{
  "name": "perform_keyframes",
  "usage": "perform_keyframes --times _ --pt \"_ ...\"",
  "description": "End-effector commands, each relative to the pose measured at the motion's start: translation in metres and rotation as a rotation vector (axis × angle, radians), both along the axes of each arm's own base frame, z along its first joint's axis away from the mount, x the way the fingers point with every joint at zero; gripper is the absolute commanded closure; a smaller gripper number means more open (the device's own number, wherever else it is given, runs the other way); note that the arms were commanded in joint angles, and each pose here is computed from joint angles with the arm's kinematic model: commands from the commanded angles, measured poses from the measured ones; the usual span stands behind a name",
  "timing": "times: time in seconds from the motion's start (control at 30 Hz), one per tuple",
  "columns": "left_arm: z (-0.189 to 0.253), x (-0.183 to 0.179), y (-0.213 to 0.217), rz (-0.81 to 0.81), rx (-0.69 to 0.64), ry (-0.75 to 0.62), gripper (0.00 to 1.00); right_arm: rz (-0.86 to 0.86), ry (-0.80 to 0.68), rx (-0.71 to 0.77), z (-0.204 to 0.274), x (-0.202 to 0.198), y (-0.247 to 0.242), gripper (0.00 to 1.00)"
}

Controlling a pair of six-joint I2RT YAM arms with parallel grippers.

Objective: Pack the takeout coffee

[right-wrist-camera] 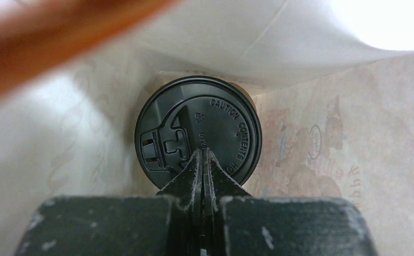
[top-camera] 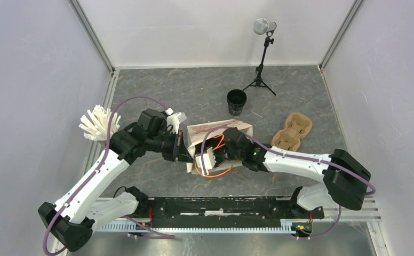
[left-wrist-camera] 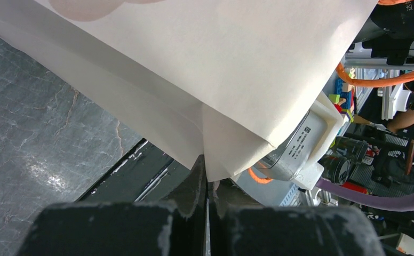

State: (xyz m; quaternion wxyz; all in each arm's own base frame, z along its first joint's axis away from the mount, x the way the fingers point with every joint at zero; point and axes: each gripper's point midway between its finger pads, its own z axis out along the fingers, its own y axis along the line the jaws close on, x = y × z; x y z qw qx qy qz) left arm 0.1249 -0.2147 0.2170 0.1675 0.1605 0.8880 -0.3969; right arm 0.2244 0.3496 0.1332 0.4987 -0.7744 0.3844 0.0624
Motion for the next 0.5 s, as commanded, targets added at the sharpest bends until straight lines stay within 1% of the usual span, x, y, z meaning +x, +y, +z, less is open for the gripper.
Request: perform_keyframes --times 0.0,0.47 --pt "0.012 -0.002 -0.003 -0.036 -0.034 -0.052 0.98 0.015 -0.018 0.067 0.019 0.007 0.017 1.0" --pt "0.011 -0.003 -0.002 -0.034 -0.035 -0.047 0.98 -0.061 -0.021 0.094 0.015 0.018 0.016 1.0"
